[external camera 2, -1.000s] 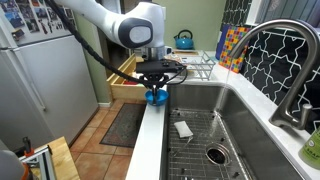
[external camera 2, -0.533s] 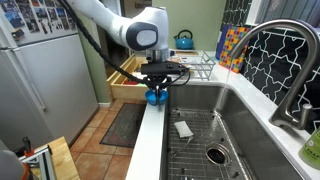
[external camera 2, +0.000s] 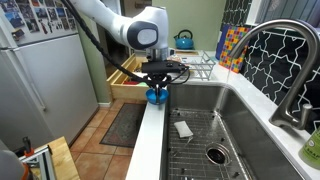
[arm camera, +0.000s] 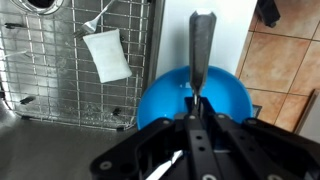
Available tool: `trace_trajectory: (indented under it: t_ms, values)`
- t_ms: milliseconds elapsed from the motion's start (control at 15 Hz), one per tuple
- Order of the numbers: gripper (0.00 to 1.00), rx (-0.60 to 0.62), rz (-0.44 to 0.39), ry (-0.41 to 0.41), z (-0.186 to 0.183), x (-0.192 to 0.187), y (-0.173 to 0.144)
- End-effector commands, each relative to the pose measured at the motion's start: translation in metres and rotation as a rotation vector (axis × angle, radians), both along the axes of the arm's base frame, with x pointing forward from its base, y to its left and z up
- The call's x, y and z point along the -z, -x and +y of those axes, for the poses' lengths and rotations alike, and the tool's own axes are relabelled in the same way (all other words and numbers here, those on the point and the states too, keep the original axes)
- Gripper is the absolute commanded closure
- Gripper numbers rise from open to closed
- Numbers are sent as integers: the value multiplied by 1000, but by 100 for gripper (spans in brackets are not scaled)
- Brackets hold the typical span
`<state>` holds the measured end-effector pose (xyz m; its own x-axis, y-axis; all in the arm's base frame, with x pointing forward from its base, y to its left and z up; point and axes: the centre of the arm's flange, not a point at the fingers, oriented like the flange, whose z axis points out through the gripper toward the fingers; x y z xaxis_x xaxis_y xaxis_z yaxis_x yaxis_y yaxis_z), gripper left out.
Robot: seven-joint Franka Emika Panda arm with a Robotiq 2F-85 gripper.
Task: Pour the contents of the blue bowl into the sink, put the big silver spoon in the blue bowl and then put them in the sink
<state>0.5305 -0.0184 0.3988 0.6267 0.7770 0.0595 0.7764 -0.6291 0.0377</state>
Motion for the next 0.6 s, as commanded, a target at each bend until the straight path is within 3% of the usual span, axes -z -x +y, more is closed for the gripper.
trace_trajectory:
  t_ms: [0,533]
  values:
    - [98,-7,-3,-1,5,-17,-1]
    - [98,-24,20,0,18,-5,-7]
